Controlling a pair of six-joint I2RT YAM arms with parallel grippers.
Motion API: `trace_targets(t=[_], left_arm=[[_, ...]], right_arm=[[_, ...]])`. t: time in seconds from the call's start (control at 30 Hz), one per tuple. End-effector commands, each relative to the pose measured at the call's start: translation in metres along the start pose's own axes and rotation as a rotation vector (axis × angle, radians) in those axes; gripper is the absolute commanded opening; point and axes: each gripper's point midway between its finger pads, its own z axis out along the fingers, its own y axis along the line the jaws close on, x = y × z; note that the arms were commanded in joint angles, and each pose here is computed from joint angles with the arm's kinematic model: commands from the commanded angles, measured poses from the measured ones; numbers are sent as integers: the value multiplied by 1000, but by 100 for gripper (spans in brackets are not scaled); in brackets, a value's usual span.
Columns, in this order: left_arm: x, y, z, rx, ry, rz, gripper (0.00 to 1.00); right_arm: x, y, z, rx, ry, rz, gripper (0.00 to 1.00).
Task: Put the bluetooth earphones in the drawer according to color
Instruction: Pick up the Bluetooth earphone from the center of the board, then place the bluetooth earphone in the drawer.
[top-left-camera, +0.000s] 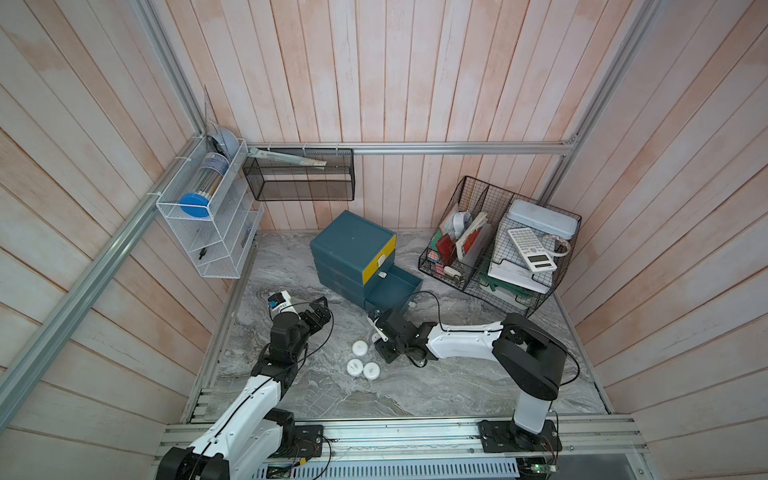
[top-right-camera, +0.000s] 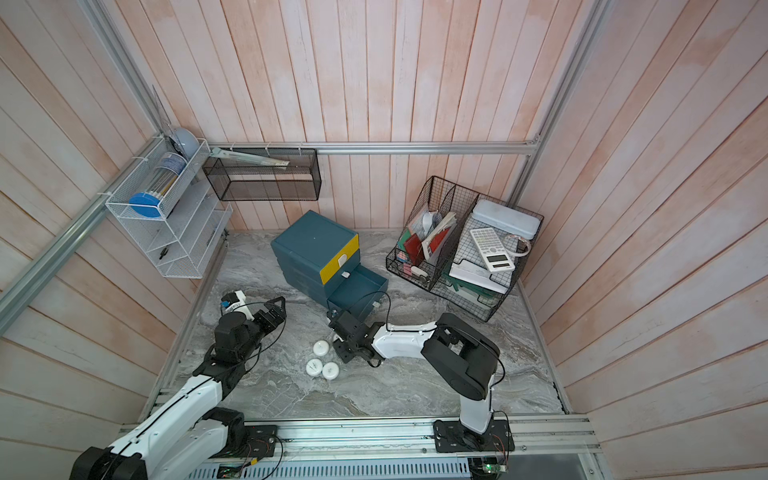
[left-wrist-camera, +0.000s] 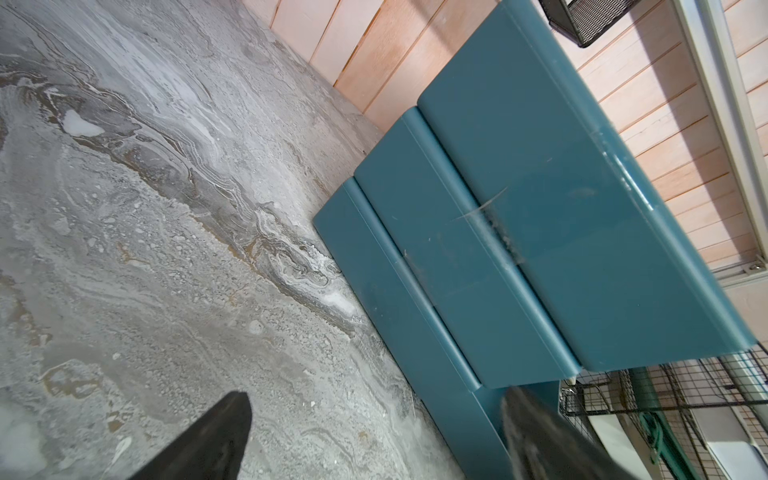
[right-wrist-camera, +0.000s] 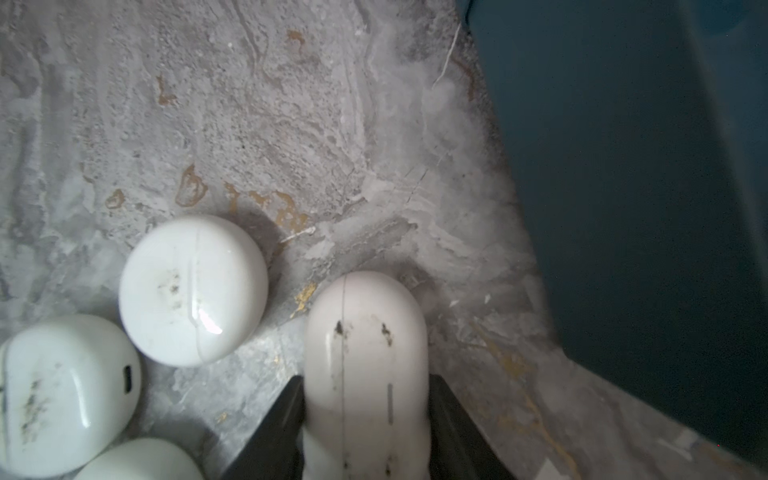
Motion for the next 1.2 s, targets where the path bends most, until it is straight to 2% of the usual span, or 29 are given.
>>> trace_targets(t=[0.0, 0.3, 0.53, 0.63, 0.8, 0.93, 1.17], left_arm=[[1, 3, -2, 3, -8, 17, 100], [1, 2, -3, 11, -10, 20, 100], [1, 1, -3, 15, -10, 20, 100], [1, 1, -3, 17, -7, 21, 100], [1, 0, -4, 20, -6, 21, 100], [2, 0, -3, 19, -3, 21, 100], [2, 0, -2, 19, -1, 23, 100]], right_arm=[[-15, 7, -21, -36, -64, 18, 33], [-52, -6, -73, -74, -237, 114, 32], [-84, -67, -120, -51, -472, 314, 32], [-94, -102, -128, -50, -514, 412, 31], [-112, -139, -123, -47, -519, 480, 31], [-123, -158, -105, -24, -484, 501, 31], [-135, -159, -67, -119, -416, 495, 34]])
